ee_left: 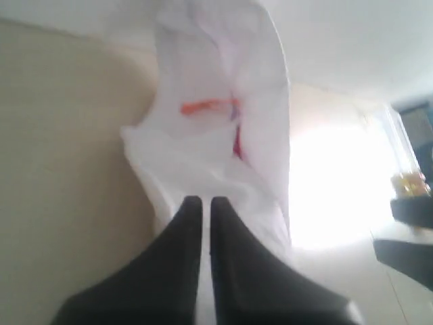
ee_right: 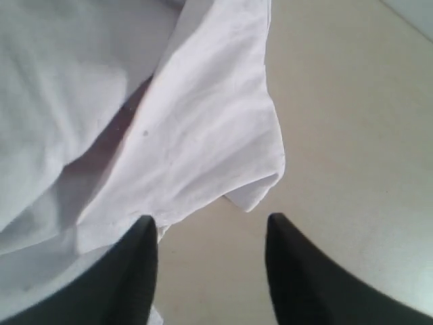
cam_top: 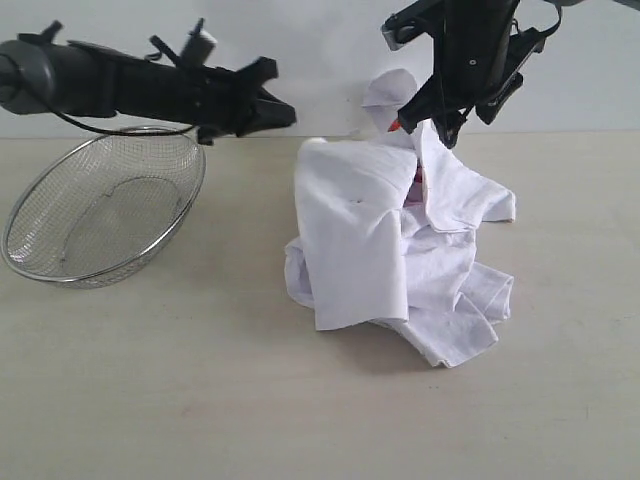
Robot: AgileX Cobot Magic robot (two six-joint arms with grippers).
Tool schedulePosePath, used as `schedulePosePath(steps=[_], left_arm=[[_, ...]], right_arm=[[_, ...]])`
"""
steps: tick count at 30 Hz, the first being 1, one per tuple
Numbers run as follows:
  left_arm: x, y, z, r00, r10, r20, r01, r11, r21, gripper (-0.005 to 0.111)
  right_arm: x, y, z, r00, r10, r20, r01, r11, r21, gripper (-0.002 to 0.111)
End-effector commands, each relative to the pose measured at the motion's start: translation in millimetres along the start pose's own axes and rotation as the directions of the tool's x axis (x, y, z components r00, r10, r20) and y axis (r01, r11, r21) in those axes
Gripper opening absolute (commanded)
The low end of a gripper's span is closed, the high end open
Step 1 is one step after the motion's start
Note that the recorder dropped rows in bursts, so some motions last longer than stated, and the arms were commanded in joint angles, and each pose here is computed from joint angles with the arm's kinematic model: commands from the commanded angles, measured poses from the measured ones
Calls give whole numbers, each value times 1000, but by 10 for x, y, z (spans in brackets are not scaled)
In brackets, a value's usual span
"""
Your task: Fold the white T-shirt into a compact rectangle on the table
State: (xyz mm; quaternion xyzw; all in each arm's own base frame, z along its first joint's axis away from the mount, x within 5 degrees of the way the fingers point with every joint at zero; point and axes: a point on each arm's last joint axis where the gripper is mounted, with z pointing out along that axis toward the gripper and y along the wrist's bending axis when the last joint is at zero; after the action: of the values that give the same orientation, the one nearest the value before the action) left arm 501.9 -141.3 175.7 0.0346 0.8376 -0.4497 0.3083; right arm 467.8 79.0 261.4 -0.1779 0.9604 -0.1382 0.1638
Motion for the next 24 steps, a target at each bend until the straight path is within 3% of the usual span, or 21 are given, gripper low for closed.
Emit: schedulePosePath(steps=[1, 4, 6, 9, 15, 18, 21, 24], left_arm=[[-257, 193, -310, 995, 26, 99, -20, 998, -61, 4], [-407, 265, -479, 990, 20, 138, -11, 998, -67, 4], [-422, 193, -539, 996, -4, 88, 3, 1000, 18, 4], [-322, 61, -478, 999, 39, -14, -38, 996, 87, 4], [-62, -126, -199, 962, 204, -180, -199, 979, 47, 6], [58, -152, -127, 927, 254, -275, -259, 966, 20, 22], [160, -150, -67, 926, 137, -353, -178, 980, -88, 57], [206, -154, -23, 927, 74, -367, -132, 982, -136, 67]], right_arm=[[-2, -29, -71, 1000, 7, 16, -7, 1000, 1, 23], [14, 4, -41, 1000, 9, 5, -9, 1000, -24, -1], [36, 39, -2, 1000, -29, -8, 29, 998, -47, 0], [63, 78, 50, 998, -56, -23, 54, 996, -72, 0], [66, 89, 55, 998, -53, -25, 51, 995, -81, 0], [66, 88, 55, 998, -55, -24, 53, 995, -81, 0], [66, 88, 55, 998, -58, -24, 56, 995, -81, 0], [65, 97, 54, 998, -56, -23, 54, 994, -90, 0]])
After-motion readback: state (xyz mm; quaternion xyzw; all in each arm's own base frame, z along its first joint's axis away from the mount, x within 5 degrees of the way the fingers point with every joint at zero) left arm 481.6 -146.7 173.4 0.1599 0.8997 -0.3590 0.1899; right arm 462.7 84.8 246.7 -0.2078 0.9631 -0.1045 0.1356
